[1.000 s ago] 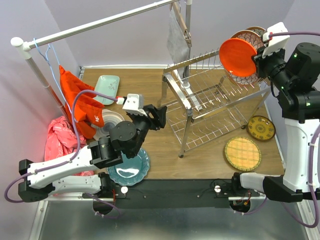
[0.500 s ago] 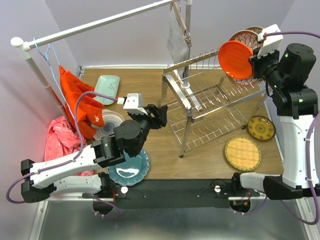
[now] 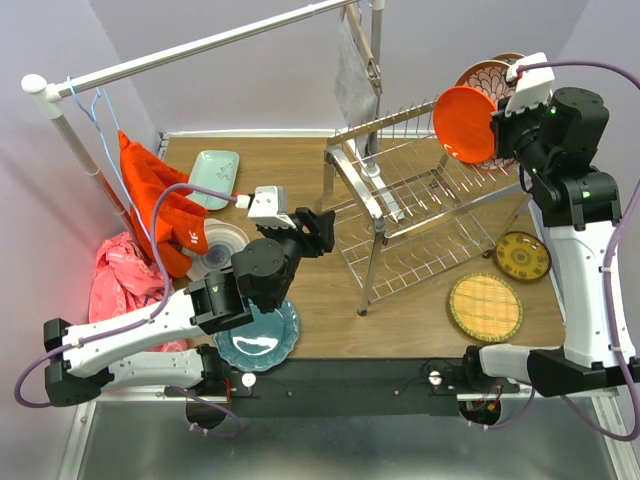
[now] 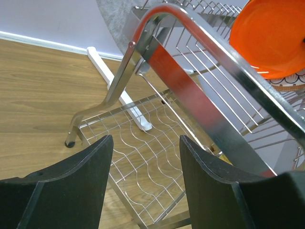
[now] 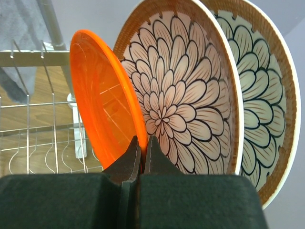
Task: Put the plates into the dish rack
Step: Insert the plate into the dish rack, then grab a plate with the right arm
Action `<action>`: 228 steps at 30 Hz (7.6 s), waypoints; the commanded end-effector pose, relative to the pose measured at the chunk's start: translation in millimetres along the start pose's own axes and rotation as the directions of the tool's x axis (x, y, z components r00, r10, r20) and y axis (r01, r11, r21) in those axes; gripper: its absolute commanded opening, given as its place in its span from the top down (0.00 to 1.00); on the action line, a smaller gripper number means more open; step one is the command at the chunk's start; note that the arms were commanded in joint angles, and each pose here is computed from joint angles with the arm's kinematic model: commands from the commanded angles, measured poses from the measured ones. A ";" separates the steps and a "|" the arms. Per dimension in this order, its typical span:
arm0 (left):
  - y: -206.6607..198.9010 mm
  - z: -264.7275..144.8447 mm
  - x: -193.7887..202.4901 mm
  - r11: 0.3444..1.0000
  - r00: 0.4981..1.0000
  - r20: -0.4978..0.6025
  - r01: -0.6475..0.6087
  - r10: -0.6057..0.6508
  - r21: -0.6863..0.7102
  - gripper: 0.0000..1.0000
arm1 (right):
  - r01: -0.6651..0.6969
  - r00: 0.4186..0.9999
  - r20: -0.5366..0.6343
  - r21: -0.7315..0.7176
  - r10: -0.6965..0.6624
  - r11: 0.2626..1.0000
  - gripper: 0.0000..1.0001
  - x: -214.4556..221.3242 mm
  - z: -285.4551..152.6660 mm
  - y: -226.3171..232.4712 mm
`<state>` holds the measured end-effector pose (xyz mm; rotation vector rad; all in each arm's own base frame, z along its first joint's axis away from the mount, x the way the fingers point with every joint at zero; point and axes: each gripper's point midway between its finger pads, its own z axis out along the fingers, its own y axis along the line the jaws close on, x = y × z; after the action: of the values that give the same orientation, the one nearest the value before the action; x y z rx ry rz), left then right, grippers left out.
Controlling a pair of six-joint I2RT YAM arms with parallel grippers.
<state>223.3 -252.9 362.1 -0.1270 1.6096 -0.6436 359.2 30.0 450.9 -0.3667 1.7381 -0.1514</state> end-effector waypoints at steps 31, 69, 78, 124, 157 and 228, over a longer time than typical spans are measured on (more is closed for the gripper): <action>9.9 -2.8 0.8 1.000 1.000 0.002 0.023 -0.023 -0.018 0.33 | -0.006 0.992 0.127 0.025 0.003 1.000 0.62 -42.1 -35.6 -1.8; 10.4 -16.3 4.2 0.995 0.997 -0.045 -0.053 0.057 0.086 0.33 | -0.223 0.933 -0.055 0.688 0.356 0.691 0.74 107.8 -160.2 -99.0; 19.3 -22.4 -5.0 0.993 0.996 -0.026 -0.087 0.090 0.083 0.33 | -0.326 0.852 -0.037 0.742 0.522 0.586 0.67 150.7 -152.1 -94.9; 21.7 -15.5 1.8 0.974 0.972 -0.092 -0.208 0.216 0.091 0.31 | -0.242 0.742 -0.569 0.265 0.354 0.933 0.36 349.6 -88.2 -83.3; 14.6 -8.7 15.1 0.981 0.974 -0.131 -0.173 0.184 0.087 0.31 | 0.450 0.616 -0.241 -0.674 -0.750 0.586 0.26 452.8 -74.1 -67.8; 26.7 -21.4 -0.8 0.992 0.991 -0.088 -0.099 0.105 0.078 0.31 | 0.579 0.601 -0.112 -0.621 -0.791 0.528 0.99 397.8 -83.7 -45.3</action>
<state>210.9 -231.4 337.3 0.0483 1.7122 -0.6287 216.6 -157.5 84.9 -1.4239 2.0557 -0.2727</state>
